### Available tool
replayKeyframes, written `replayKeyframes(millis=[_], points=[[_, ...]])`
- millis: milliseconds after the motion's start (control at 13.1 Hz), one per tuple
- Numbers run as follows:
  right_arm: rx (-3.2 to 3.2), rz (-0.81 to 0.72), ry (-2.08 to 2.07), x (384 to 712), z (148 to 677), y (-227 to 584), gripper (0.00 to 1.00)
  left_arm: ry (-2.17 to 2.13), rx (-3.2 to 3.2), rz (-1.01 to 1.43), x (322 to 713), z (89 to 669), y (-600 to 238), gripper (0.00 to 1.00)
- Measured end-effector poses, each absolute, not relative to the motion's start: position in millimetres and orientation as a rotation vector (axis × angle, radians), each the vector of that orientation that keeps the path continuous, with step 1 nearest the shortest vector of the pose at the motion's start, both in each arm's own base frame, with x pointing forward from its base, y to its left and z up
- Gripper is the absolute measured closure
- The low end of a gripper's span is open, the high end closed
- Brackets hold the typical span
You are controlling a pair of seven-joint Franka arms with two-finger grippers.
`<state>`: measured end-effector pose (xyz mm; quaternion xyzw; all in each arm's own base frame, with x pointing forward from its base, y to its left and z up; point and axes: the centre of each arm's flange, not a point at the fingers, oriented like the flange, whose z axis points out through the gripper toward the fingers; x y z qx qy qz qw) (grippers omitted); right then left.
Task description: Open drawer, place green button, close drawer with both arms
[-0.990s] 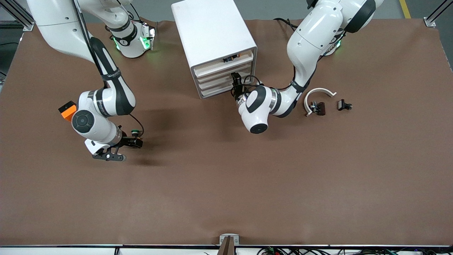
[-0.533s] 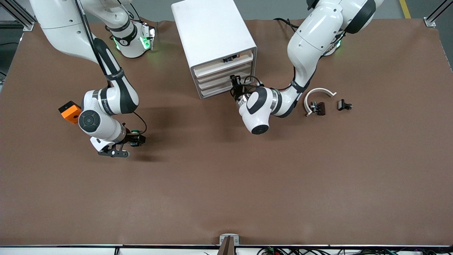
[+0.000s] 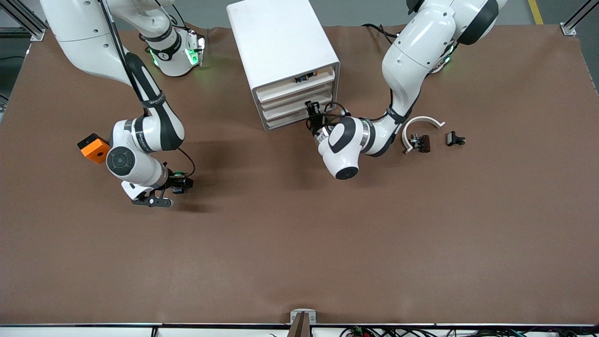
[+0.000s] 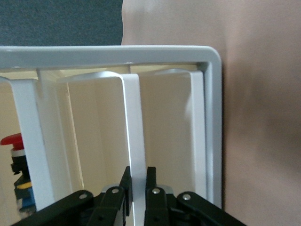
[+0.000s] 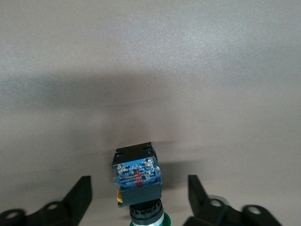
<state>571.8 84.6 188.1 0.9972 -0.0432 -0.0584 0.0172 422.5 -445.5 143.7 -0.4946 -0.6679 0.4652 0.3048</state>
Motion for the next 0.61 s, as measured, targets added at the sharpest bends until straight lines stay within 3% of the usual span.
replayKeyframes(millis=[305, 610], points=[[3.100, -0.179, -0.125, 571, 186, 88, 0.59, -1.839, -1.313, 1.231, 454, 150, -429, 0.86], [3.097, -0.187, -0.136, 572, 187, 91, 0.59, -1.905, -1.305, 1.229, 482, 154, -411, 0.86]])
